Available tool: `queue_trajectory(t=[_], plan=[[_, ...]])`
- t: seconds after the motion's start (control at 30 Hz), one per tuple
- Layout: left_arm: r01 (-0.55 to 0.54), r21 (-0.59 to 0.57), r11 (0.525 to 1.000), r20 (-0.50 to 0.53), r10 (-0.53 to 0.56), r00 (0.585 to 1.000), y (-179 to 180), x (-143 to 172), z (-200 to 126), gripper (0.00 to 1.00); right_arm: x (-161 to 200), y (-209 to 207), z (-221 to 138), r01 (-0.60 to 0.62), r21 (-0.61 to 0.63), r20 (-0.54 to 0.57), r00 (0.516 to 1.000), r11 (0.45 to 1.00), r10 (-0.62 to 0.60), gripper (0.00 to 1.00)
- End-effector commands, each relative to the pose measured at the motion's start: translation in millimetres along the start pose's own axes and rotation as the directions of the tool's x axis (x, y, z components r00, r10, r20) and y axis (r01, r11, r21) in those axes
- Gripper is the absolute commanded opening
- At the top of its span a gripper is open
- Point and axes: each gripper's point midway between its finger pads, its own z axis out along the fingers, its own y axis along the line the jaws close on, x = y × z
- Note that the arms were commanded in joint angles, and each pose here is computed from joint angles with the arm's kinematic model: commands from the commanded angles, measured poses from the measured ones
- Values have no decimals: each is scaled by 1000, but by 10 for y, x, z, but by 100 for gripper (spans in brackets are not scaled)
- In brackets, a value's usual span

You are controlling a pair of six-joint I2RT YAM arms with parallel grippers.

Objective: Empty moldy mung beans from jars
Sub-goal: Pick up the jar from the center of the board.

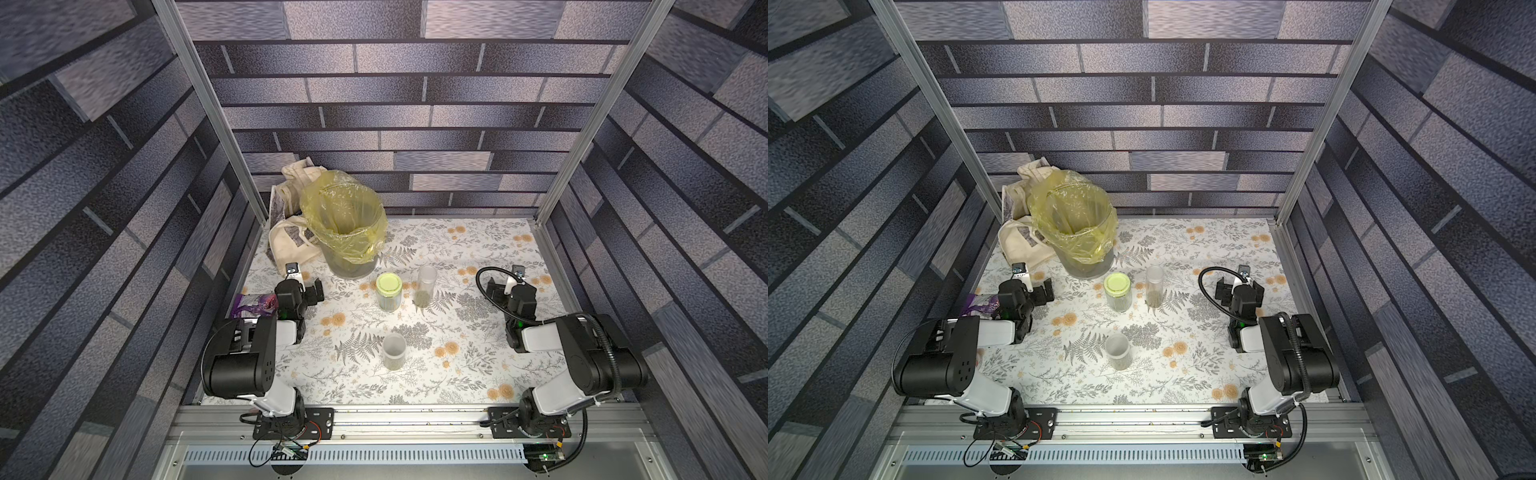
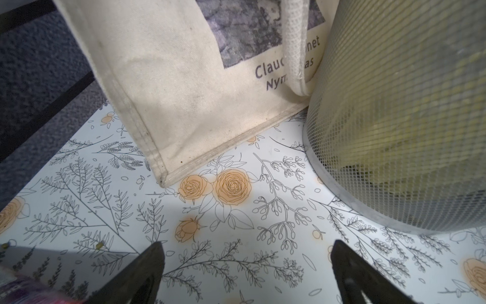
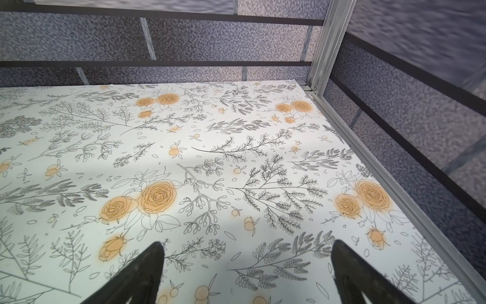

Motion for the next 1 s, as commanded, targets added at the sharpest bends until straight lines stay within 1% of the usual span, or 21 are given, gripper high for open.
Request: queue_trajectory(t=[0.0, 0.1, 0.17, 0.2, 0.33, 0.47, 0.53, 0.6, 0.73, 0.77, 0.87, 0.97], plan=[[14, -29, 999, 29, -13, 999, 7, -253, -77, 100, -149, -7, -62, -28, -9, 45, 999, 1000, 28, 100], [37, -97, 995, 44, -32, 999, 104, -290, -159, 100, -195, -41, -132, -35, 1, 66, 997, 999, 35, 100], [67, -135, 989, 24, -65, 998, 172, -279, -195, 100, -235, -47, -183, -38, -4, 84, 996, 999, 38, 100], [66, -143, 987, 15, -65, 998, 177, -268, -208, 100, -258, -45, -212, -36, -10, 92, 995, 999, 37, 100], [12, -142, 990, 45, -6, 999, 57, -387, -298, 100, -391, -32, -327, -32, -31, 120, 992, 999, 36, 100], [-55, -161, 985, 85, 69, 994, -97, -528, -507, 100, -613, -48, -473, -55, -46, 161, 985, 997, 62, 100], [-86, -193, 977, 101, 107, 989, -159, -588, -653, 100, -775, 27, -572, -59, -104, 176, 981, 993, 77, 100], [-88, -239, 967, 93, 113, 989, -166, -619, -803, 100, -868, 99, -637, -55, -150, 139, 987, 987, 76, 100], [-104, -233, 967, 118, 135, 984, -283, -631, -1093, 100, -1039, 202, -781, -64, -224, 102, 991, 972, 88, 100], [-103, -219, 970, 126, 133, 983, -312, -621, -1150, 100, -1072, 247, -812, -70, -253, 88, 992, 965, 95, 100], [-96, -147, 984, 144, 117, 983, -441, -622, -1293, 100, -1008, 413, -882, -99, -344, -12, 995, 934, 101, 98], [-119, -105, 987, 150, 134, 980, -566, -617, -1402, 100, -925, 501, -942, -144, -384, -93, 989, 912, 117, 97]])
